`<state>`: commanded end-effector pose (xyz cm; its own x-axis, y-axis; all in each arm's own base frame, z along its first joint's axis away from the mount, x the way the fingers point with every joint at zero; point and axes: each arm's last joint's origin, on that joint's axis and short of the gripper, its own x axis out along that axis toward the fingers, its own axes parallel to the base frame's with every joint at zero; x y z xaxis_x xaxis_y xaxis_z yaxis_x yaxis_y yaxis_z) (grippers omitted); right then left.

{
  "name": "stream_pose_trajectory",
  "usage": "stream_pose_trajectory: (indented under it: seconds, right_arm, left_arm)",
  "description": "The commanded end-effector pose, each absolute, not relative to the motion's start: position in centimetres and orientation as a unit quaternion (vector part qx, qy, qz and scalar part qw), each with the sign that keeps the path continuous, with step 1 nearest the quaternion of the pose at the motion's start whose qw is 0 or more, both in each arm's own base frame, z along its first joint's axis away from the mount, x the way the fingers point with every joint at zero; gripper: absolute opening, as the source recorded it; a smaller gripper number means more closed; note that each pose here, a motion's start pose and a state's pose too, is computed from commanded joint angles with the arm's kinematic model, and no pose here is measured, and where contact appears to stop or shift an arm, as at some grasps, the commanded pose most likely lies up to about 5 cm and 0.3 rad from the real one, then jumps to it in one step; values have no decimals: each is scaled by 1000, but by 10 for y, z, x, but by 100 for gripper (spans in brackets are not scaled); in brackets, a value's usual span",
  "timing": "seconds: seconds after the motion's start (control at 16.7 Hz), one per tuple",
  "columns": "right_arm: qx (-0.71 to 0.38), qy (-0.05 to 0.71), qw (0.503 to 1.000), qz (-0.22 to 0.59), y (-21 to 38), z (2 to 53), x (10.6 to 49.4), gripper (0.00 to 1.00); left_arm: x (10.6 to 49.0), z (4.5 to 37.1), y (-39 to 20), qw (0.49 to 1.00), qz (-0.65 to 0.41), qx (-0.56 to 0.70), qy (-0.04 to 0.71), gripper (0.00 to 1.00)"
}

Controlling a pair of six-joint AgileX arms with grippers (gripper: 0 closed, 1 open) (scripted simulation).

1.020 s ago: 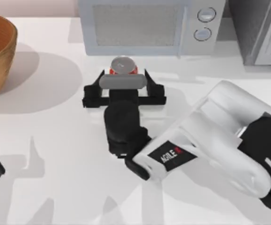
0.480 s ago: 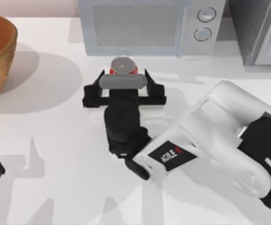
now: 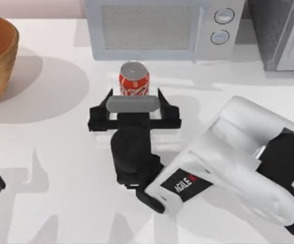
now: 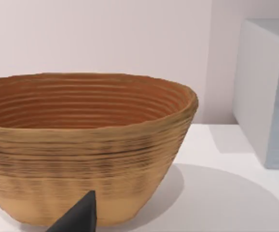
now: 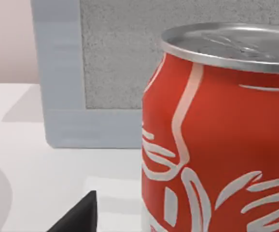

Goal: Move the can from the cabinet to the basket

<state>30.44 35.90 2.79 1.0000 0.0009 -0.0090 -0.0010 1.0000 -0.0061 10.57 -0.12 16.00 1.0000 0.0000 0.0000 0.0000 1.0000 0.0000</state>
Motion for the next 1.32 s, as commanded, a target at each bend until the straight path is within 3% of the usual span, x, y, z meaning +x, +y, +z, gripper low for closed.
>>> stream_pose_trajectory:
  seconds: [0.3,1.32]
  right_arm:
    - [0,3,1000,2,358,29,252,100]
    - [-4,6,1000,3,308,26,250,100]
  left_arm:
    - [106,160,-1,1000,0,0,0,100]
    - [106,160,-1,1000,0,0,0,100]
